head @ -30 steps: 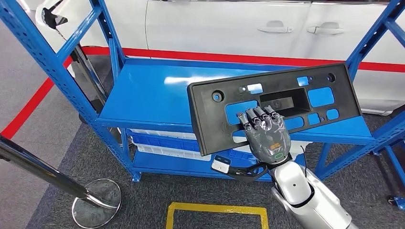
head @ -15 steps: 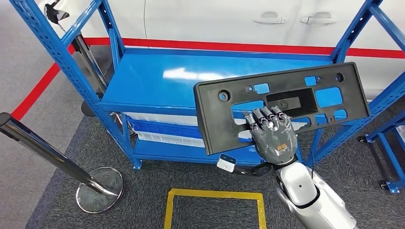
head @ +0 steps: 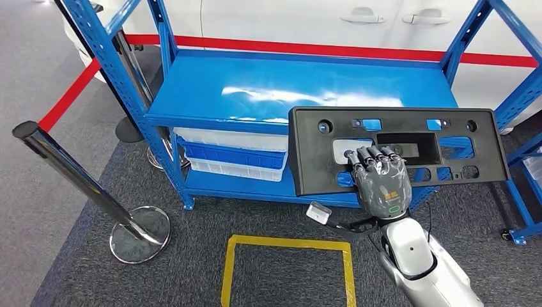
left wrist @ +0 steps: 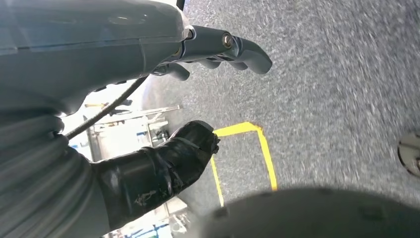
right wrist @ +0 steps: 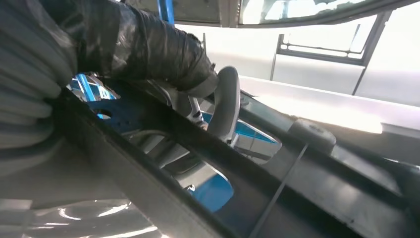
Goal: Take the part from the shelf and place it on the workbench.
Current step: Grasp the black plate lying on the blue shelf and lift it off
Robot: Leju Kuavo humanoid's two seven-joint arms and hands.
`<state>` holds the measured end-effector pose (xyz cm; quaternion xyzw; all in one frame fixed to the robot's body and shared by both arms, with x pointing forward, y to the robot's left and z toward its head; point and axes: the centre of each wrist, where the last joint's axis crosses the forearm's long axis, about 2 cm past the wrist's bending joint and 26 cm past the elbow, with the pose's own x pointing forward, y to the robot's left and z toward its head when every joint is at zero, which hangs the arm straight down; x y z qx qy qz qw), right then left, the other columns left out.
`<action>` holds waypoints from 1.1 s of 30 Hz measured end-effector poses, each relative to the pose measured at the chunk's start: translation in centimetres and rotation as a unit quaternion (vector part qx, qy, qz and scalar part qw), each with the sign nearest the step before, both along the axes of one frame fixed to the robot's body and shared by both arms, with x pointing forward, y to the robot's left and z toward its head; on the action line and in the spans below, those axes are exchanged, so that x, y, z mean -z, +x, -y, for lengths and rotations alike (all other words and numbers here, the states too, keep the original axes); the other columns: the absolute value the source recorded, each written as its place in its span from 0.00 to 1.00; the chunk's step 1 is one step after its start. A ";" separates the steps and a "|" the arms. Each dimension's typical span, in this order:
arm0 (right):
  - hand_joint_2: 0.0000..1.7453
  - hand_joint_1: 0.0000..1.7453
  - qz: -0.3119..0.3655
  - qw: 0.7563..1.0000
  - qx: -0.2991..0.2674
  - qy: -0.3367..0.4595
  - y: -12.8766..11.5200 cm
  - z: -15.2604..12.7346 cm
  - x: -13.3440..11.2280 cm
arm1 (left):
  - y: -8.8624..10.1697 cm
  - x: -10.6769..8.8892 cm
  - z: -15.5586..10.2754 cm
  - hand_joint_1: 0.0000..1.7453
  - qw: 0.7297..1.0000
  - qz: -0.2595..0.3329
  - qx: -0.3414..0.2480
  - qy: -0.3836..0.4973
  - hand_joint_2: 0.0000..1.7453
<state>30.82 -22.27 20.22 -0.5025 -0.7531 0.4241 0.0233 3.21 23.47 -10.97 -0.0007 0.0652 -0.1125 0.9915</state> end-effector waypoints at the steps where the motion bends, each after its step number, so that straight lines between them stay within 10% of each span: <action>1: 1.00 1.00 -0.001 1.000 0.002 -0.001 0.0 0.1 0.0 | 0.1 0.0 0.0 0.00 1.000 0.004 0.000 -0.002 1.00; 33: 1.00 1.00 0.003 0.997 0.068 0.028 2.8 -0.6 -3.7 | 0.8 -0.1 0.4 0.00 0.998 0.053 0.000 -0.031 1.00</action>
